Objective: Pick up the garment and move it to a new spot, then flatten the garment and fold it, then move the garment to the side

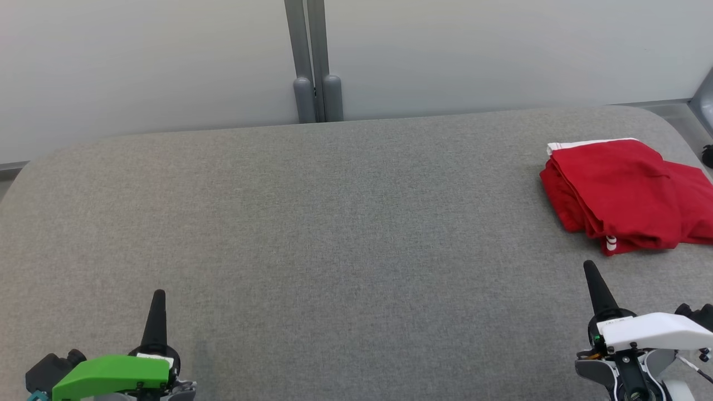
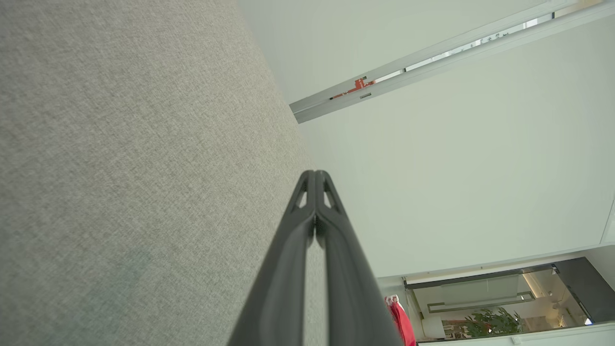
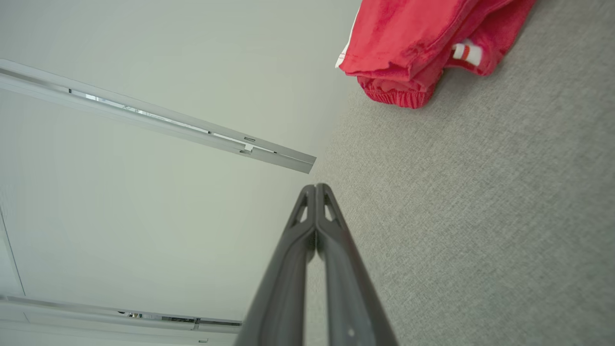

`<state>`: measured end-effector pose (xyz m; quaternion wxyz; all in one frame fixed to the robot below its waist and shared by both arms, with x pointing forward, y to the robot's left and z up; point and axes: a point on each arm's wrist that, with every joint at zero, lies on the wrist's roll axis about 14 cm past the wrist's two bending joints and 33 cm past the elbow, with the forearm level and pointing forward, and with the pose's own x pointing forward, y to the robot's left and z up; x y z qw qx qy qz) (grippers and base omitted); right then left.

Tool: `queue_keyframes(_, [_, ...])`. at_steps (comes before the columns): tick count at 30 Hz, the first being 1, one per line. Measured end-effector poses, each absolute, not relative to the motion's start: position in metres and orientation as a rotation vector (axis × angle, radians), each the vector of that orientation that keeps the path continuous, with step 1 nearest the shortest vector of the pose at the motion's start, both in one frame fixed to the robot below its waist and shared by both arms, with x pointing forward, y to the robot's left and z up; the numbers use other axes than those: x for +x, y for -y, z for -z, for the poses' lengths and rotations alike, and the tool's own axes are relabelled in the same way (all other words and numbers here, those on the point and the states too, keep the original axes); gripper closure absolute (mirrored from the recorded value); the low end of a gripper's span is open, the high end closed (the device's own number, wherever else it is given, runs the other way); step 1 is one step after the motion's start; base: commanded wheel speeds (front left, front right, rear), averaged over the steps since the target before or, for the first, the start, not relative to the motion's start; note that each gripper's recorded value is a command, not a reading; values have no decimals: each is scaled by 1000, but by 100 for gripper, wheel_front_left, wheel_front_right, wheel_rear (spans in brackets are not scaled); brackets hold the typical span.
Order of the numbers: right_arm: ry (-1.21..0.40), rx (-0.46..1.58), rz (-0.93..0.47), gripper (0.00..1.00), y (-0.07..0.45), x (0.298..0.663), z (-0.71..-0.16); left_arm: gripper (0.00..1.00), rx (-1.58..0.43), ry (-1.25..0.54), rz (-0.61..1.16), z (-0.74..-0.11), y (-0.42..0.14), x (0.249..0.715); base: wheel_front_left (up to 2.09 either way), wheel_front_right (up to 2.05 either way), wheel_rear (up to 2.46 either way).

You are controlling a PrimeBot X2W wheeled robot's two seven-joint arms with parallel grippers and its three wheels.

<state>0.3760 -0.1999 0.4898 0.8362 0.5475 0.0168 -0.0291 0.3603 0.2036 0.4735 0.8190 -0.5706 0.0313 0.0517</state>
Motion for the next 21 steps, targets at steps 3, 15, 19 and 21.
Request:
queue_keyframes(3, [-34, 1191, 61, 100, 200, 376, -490, 100, -1237, -64, -104, -476, -203, 362, 0, 0, 0])
queue_keyframes(15, [-28, 1303, 47, 100, 199, 380, -495, 100, -1340, -50, -86, -482, -203, 369, 0, 0, 0])
queue_keyframes(19, [-28, 1337, 46, 100, 199, 381, -494, 100, -1369, -46, -78, -485, -202, 372, 0, 0, 0])
queue_keyframes(21, [-27, 1354, 44, 100, 199, 381, -495, 100, -1384, -44, -75, -485, -202, 372, 0, 0, 0])
